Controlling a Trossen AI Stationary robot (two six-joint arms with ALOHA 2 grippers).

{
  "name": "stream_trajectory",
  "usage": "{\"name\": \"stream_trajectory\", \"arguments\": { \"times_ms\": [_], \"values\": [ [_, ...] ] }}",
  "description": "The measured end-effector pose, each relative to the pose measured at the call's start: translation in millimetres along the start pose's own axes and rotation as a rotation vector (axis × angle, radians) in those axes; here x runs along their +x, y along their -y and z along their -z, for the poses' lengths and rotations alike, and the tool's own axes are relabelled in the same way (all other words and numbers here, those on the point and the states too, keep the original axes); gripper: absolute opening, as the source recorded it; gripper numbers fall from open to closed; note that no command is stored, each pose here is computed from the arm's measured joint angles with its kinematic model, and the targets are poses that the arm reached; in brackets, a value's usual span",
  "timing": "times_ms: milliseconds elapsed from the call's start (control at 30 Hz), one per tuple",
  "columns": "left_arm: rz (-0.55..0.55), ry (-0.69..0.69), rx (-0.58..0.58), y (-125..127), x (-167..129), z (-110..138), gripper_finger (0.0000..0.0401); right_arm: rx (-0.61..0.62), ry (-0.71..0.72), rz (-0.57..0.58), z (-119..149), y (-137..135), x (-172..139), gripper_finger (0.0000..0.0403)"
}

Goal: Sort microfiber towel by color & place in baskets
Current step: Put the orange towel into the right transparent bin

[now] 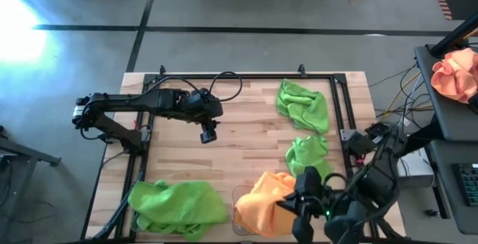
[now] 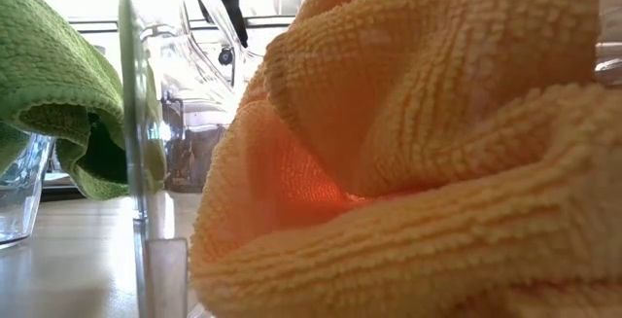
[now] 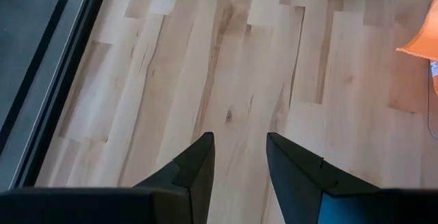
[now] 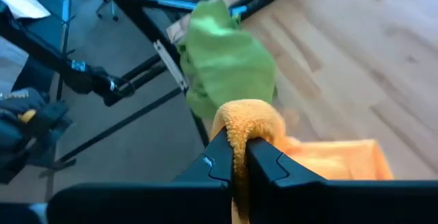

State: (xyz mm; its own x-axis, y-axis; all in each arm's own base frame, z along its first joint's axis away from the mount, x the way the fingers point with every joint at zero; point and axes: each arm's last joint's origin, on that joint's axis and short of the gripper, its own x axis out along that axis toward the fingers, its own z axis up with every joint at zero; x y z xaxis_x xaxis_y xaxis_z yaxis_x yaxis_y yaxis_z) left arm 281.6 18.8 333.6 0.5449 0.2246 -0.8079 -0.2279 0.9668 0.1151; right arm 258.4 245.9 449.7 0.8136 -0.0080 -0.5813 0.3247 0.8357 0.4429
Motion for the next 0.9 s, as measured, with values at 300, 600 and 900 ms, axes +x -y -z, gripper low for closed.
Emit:
{"name": "stream_trajectory", "arguments": {
  "times_ms": [300, 600, 900],
  "values": [
    [0.001, -0.002, -0.008, 1, 0, 0, 0.0118, 0.052, -0.109, 0.030, 24, -8, 22, 0.0009],
    [0.002, -0.001, -0.027, 1, 0, 0, 0.0118, 0.086, -0.179, 0.055, 32, -9, 38, 0.0009],
    [0.007, 0.002, -0.031, 3, -1, 0, 0.0118, 0.006, -0.170, 0.057, 24, -5, 41, 0.0043]
  ]
}}
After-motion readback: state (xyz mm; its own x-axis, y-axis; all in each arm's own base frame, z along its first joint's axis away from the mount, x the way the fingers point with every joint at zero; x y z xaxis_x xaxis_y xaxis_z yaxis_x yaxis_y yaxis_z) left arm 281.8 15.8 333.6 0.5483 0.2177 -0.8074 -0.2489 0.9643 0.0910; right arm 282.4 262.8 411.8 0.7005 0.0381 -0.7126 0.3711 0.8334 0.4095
